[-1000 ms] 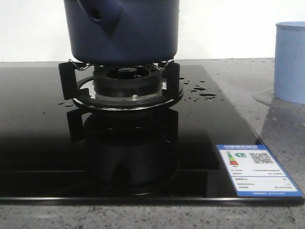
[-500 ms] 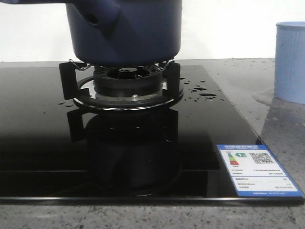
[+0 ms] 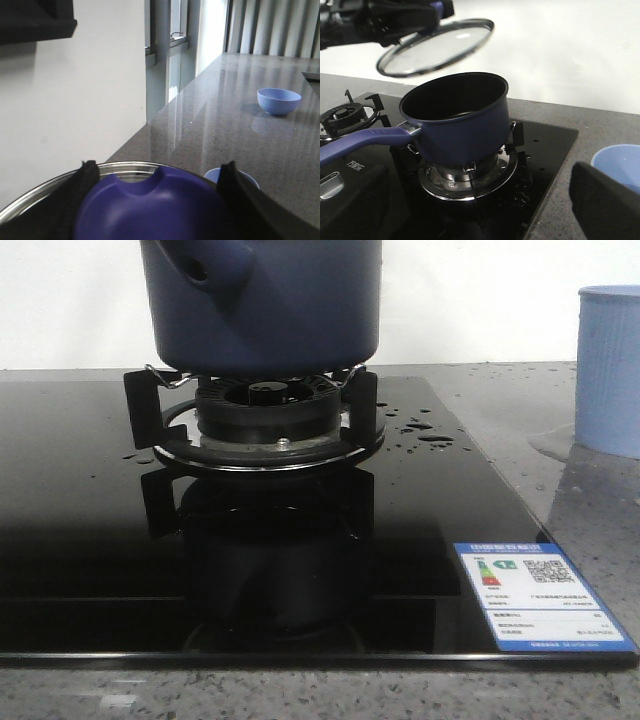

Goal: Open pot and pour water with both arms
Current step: 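Lift the lid off the blue saucepan and hold it aside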

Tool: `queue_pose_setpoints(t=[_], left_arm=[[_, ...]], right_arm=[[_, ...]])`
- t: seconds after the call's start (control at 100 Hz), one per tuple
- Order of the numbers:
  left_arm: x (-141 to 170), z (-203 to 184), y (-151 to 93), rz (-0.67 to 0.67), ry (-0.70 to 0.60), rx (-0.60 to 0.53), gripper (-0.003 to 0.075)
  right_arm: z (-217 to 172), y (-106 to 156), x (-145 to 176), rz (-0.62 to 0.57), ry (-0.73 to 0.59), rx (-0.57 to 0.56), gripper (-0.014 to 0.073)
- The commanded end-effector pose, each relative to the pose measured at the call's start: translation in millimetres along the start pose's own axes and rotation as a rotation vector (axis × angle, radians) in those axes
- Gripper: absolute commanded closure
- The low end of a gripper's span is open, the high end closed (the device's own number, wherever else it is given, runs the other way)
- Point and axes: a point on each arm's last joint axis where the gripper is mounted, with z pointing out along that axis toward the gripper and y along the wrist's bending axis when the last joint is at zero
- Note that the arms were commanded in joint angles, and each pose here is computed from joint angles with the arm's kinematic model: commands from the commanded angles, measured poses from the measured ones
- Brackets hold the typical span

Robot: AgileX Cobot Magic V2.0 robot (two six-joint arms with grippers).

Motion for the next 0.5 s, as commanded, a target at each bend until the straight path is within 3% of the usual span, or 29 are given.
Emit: queue_pose_setpoints(t=[0.0, 0.32, 0.49], left_arm=[[-45, -21, -14, 0.013, -0.111, -0.007, 0.0477], [-64, -73, -35, 0.075, -0.016, -0.136, 0.0477], [-53, -103, -53, 0.045, -0.014, -0.265, 0.0477]], right_arm=[[1, -3, -14, 0.019, -0.062, 0.031, -0.0041], [0, -11, -17, -0.01, -0.101, 0.119, -0.0041], [-3, -22, -21, -0.137, -0.122, 0.26, -0.0041]])
